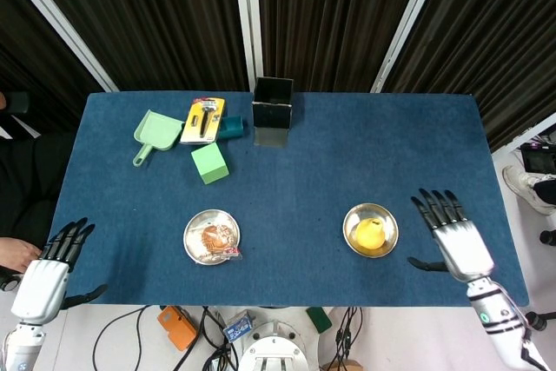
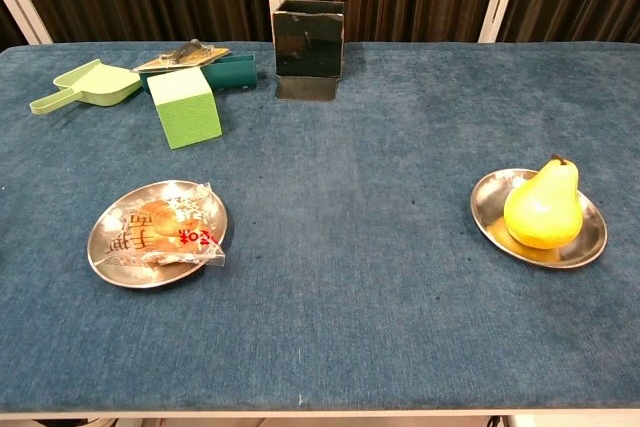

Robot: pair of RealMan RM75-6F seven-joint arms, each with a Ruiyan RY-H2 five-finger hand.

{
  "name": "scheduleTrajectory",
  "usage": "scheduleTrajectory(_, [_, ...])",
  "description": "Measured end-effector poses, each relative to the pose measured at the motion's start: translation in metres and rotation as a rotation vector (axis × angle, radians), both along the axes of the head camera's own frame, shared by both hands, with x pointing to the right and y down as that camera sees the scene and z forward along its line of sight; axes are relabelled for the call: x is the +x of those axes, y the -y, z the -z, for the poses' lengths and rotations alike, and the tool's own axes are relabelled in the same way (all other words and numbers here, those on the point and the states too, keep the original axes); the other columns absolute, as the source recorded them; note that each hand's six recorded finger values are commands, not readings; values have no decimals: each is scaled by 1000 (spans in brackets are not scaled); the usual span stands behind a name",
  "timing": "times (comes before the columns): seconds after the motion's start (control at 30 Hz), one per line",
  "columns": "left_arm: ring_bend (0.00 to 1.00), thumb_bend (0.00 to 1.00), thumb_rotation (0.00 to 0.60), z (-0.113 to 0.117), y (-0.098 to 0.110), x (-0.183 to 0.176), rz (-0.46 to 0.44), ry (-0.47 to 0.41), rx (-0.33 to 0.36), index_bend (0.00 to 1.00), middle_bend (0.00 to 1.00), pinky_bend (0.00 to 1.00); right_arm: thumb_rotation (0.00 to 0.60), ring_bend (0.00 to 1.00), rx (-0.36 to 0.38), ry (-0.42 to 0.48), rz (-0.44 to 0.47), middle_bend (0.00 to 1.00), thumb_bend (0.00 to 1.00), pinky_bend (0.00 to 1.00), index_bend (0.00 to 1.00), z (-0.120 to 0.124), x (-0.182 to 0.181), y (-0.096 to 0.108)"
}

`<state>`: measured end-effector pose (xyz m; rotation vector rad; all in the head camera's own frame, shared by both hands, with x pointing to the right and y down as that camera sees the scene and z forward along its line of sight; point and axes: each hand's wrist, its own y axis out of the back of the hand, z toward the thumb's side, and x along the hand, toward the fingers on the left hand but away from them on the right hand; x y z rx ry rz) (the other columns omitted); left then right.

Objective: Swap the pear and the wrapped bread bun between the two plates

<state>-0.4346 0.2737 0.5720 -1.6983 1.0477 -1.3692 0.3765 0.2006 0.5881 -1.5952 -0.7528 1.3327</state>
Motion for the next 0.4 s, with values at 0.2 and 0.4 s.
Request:
scheduleTrajectory(0.2, [0, 59, 600, 4, -19, -20, 30, 131, -4, 4, 0, 73, 396, 0, 124, -103, -136, 0, 188, 0, 0, 35, 57, -60])
scheduleTrajectory(0.4, [0, 60, 600, 6, -26, -21, 19, 60, -38, 3, 0, 73, 397, 0, 145, -66, -121, 0, 188, 0, 0, 42, 58, -77])
